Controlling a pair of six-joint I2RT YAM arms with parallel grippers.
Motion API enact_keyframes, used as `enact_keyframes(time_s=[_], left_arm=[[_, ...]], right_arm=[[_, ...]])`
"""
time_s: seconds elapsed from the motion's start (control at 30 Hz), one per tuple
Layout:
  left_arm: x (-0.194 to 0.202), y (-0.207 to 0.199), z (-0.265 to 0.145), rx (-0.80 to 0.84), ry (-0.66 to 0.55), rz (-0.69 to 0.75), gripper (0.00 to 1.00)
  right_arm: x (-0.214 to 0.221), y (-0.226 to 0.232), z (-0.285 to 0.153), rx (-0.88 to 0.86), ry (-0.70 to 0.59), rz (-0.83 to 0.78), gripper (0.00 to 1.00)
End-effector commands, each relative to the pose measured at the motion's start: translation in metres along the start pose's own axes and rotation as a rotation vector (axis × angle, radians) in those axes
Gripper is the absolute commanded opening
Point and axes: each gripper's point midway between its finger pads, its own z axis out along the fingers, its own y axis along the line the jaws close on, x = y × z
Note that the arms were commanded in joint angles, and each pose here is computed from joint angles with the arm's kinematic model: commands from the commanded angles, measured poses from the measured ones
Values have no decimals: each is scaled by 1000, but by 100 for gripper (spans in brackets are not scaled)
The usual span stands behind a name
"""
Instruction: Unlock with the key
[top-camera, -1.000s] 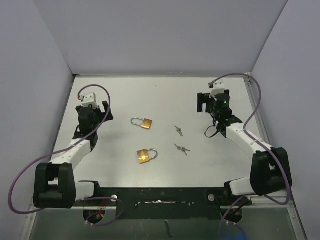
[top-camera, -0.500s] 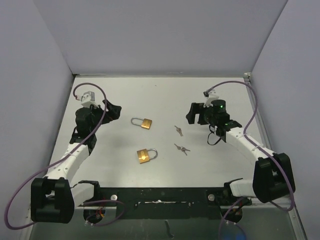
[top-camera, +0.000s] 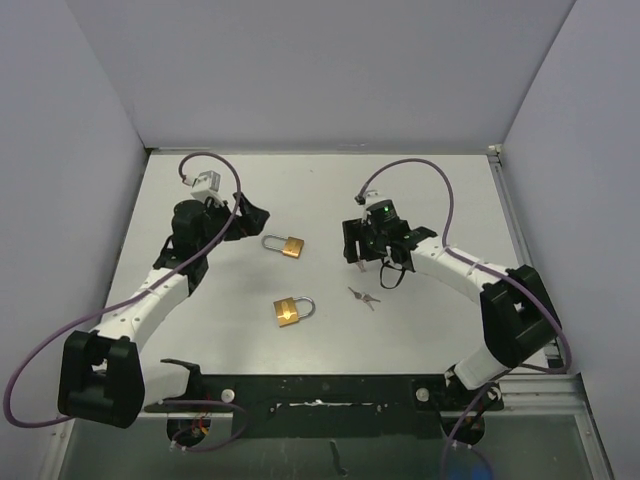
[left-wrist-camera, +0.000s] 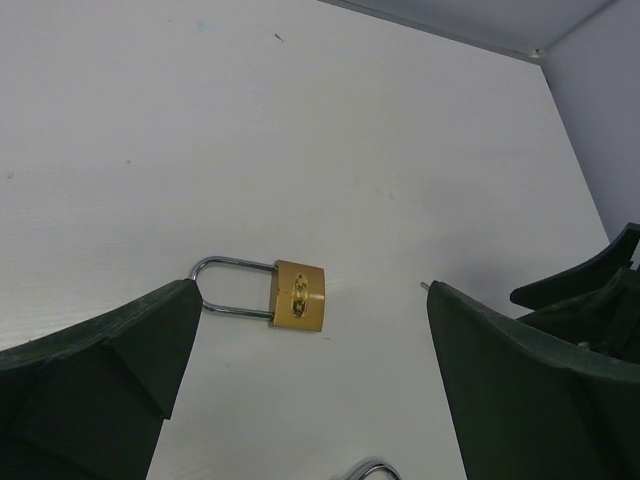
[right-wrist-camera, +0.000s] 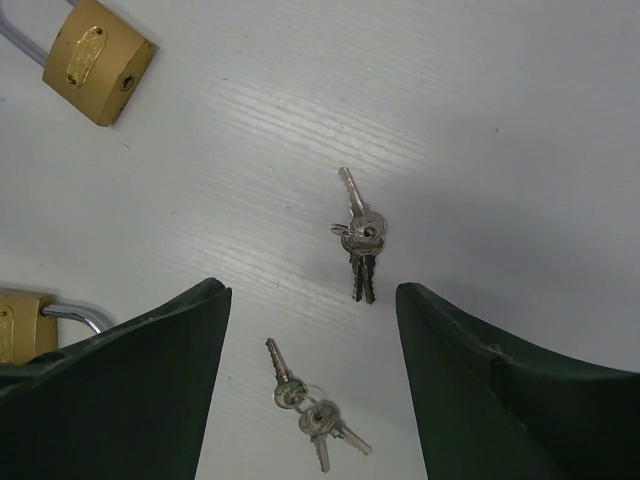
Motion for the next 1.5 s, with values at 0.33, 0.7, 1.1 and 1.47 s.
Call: enact_keyframes(time_s=[0.33,0.7,1.1,1.47], left_arm=[[-11,-7,7,-10,-15,54,97],[-7,0,9,-33,-7,68,98],[-5,5,11,-48,-6,68,98],[-3,7,12,-56,-3,69,98]], right_arm=[[8,13,21,1,96,73,67],[23,22,36,-37,160,107,64],[34,29,46,-74,202,121,64],[29,-3,51,-3,194,124,66]])
